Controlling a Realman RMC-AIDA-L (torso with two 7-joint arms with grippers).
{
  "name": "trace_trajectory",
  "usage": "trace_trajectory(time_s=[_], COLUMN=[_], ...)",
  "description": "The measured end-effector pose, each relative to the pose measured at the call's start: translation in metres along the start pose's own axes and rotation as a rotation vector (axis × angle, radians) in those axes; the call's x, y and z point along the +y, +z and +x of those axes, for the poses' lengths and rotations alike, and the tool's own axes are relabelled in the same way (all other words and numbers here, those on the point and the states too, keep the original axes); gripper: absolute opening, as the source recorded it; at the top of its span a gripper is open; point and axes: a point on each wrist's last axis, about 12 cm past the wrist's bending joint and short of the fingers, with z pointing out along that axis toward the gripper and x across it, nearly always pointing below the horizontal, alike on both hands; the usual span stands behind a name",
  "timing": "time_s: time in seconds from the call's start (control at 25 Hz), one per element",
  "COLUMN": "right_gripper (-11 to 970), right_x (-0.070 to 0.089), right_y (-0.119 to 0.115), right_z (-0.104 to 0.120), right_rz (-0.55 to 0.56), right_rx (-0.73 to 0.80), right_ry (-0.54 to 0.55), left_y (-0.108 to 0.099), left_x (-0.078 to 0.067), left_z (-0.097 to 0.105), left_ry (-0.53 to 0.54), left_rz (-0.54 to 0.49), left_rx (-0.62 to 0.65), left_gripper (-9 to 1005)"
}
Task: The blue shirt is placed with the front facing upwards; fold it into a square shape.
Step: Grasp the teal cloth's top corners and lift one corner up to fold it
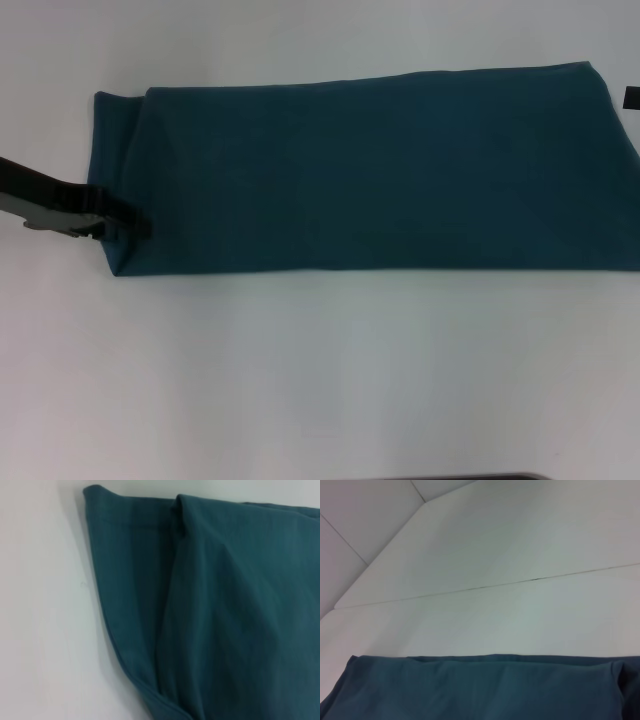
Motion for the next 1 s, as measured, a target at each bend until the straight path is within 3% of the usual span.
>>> trace_trajectory(time_s=[0.76, 0.84, 1.0], right_gripper=[885, 884, 884], right_x=[0.0002, 0.0003, 0.0002], right_y=[-0.0017, -0.0020, -0.0024], right_z=[-0.0015, -0.0016, -0.0011], right_rz=[-0.006, -0.007, -0.008], right_rx=[-0.011, -0.011, -0.011], right_ry=[-0.001, -0.001, 0.000], left_y=[-0.0011, -0.0011, -0.0008], left_x=[0.0000, 0.0004, 0.0012], left_z=[-0.0027, -0.0027, -0.0030], left_ry=[0.020, 0.019, 0.019], left_rz=[-0.044, -0.047, -0.055], left_rx=[-0.012, -0.014, -0.014], left_gripper=[465, 229, 87])
